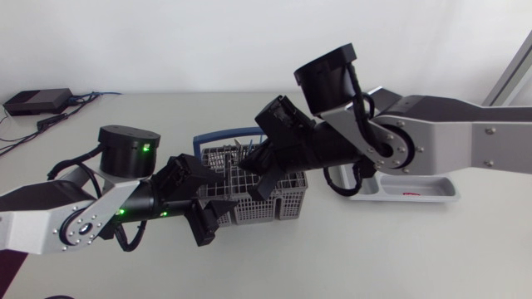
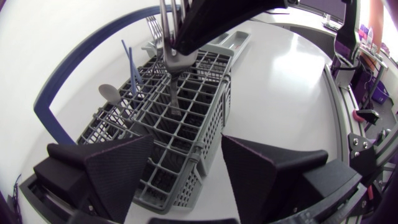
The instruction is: Unload the cutlery basket into the drawer organizer.
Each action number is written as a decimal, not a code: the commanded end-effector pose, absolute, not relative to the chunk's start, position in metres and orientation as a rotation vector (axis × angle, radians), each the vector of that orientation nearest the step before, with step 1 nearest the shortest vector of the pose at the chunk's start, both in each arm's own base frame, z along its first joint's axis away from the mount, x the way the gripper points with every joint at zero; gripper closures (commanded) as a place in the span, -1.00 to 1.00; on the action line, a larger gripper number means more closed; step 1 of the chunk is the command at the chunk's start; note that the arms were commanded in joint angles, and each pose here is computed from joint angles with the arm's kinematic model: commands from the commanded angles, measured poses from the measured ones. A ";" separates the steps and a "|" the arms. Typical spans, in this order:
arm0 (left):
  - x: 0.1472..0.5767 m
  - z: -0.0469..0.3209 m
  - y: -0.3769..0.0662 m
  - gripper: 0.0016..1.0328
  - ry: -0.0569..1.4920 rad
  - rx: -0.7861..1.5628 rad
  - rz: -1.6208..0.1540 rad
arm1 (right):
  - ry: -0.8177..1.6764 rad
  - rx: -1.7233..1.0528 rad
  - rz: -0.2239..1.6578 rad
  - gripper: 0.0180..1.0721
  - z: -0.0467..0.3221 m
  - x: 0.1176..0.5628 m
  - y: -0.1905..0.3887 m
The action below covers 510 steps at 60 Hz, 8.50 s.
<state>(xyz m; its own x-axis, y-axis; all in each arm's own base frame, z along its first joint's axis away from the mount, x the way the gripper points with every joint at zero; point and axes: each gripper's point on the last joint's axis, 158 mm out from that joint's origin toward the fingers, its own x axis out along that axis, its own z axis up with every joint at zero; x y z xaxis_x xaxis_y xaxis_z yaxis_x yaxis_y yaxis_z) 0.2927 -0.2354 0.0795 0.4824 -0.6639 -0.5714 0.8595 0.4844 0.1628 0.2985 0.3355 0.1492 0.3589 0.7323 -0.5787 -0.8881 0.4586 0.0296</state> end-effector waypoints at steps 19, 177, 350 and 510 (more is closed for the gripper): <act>0.299 0.067 -0.238 -0.73 0.510 0.445 -0.923 | 0.527 -0.265 1.041 0.84 0.175 0.291 0.327; 0.312 0.047 -0.295 -0.78 0.472 0.488 -0.977 | 0.220 -0.257 1.055 0.84 0.258 0.234 0.295; 0.173 0.181 -0.347 0.94 0.269 0.473 -1.713 | 0.261 -0.168 1.333 -0.73 0.251 0.159 0.215; 0.265 0.215 -0.295 -0.90 0.257 0.443 -1.171 | 0.729 -0.134 0.115 0.89 0.158 0.443 -0.025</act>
<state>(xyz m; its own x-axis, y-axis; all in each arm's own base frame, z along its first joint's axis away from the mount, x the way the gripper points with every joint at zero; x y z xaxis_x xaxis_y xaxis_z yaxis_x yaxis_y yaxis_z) 0.2659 -0.3025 0.2184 0.3575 -0.8357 -0.4169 0.9329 0.2988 0.2010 0.4256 -0.0133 0.1553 0.7294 0.1049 -0.6760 -0.2233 0.9705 -0.0904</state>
